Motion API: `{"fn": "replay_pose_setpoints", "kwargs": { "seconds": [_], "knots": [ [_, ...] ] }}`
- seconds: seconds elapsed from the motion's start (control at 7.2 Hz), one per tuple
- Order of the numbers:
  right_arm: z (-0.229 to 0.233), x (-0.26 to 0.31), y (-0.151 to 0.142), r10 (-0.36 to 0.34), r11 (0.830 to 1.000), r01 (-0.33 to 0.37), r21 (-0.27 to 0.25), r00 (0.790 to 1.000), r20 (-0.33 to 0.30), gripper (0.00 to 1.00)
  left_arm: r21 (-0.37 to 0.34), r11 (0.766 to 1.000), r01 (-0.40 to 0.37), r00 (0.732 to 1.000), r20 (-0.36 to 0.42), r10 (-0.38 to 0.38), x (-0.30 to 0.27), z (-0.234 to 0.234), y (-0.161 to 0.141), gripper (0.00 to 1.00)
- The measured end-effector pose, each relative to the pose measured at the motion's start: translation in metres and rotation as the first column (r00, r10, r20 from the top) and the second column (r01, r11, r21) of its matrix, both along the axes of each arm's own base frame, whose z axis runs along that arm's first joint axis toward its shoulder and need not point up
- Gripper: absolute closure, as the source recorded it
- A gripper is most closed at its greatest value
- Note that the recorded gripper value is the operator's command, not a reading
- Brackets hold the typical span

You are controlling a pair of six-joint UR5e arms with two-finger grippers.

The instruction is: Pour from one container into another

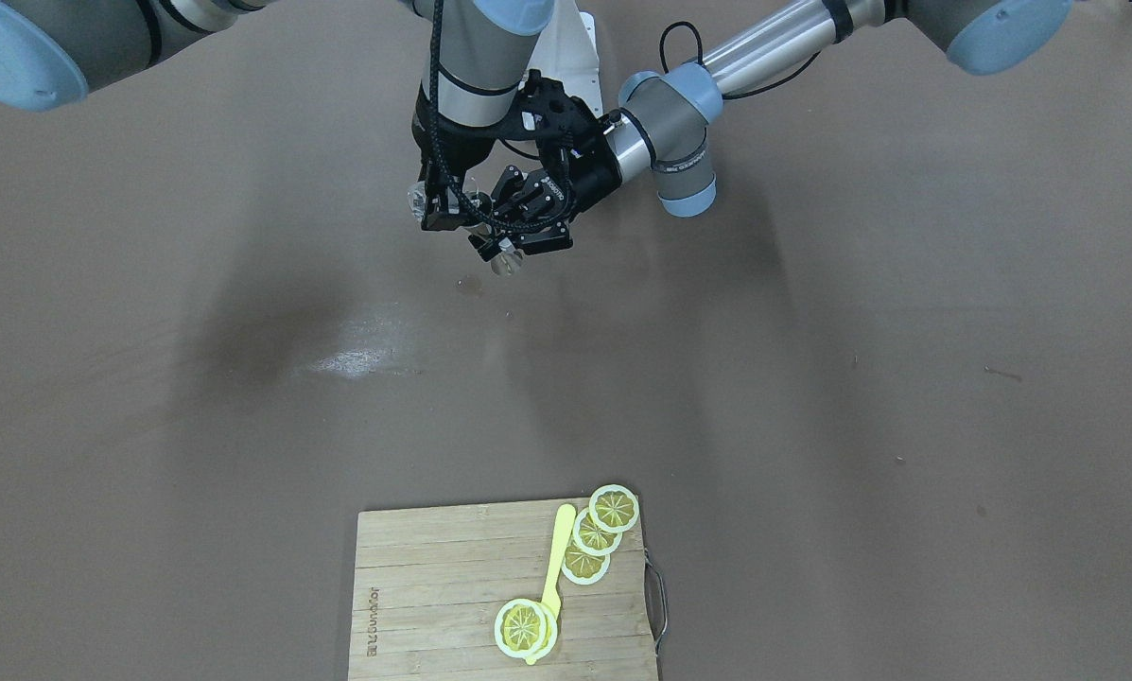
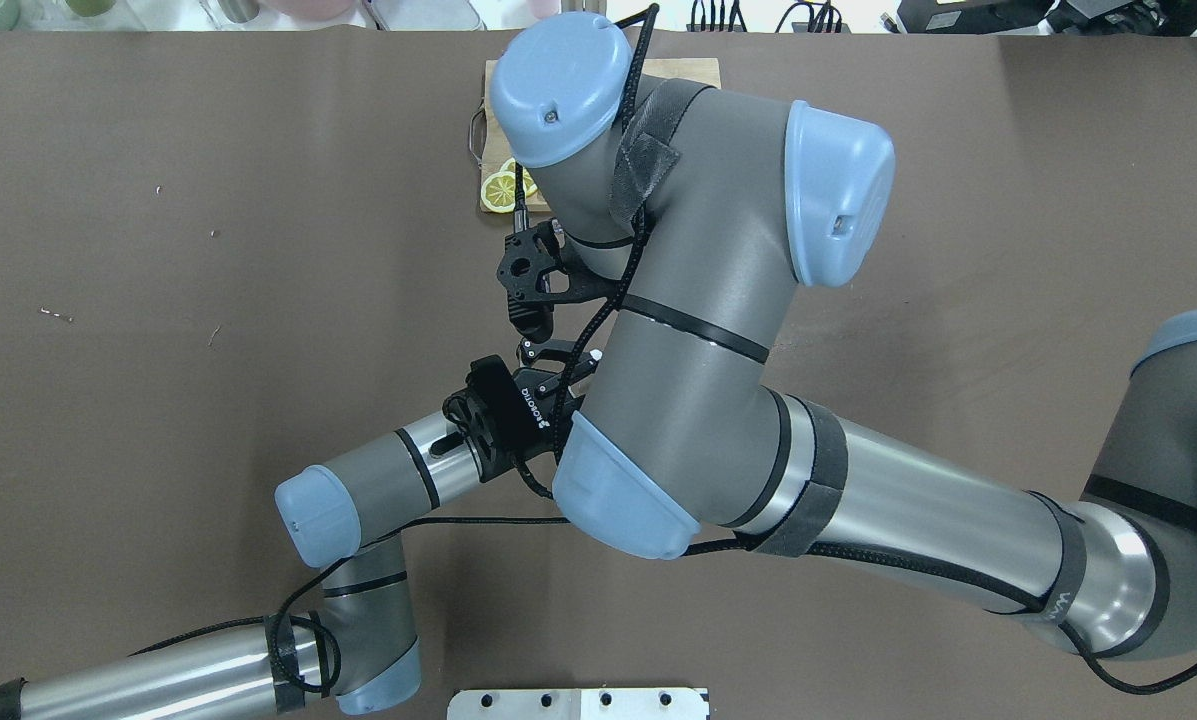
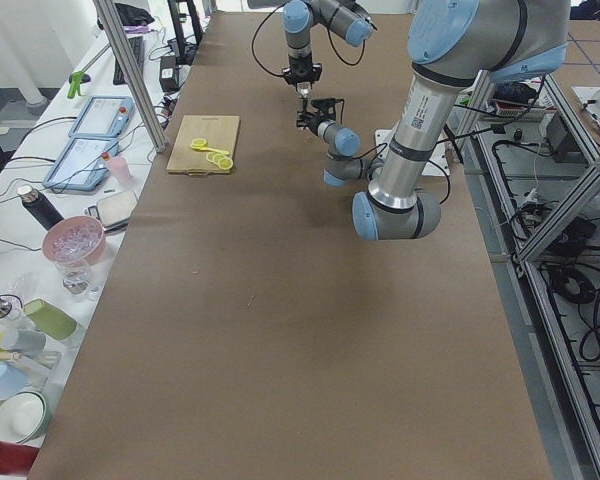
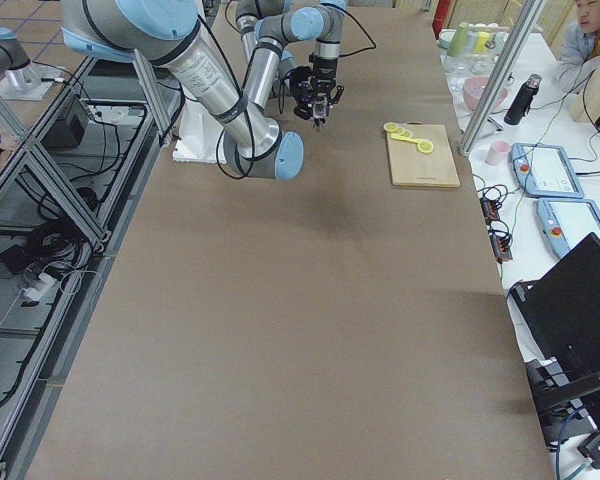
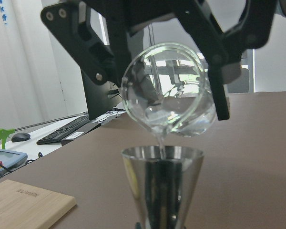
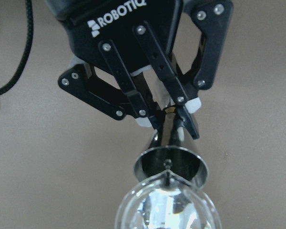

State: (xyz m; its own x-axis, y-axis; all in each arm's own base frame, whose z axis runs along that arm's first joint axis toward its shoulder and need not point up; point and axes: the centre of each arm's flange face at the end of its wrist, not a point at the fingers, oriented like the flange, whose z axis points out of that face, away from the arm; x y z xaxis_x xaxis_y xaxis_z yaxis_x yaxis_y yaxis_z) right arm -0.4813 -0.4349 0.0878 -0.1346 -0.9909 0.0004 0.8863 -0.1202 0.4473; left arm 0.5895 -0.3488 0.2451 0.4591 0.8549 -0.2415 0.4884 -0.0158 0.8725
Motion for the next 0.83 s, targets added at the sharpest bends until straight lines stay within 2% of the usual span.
{"fn": "replay_pose_setpoints", "kwargs": {
  "seconds": [0.83],
  "knots": [
    [-0.0022,-0.0003,-0.001,0.004,1.0,-0.004,0.01,1.0,-0.012,1.0,0.0,1.0,0.0,1.0,0.001,0.0,0.0018,-0.0008,-0.0005,1.0]
  ]
}}
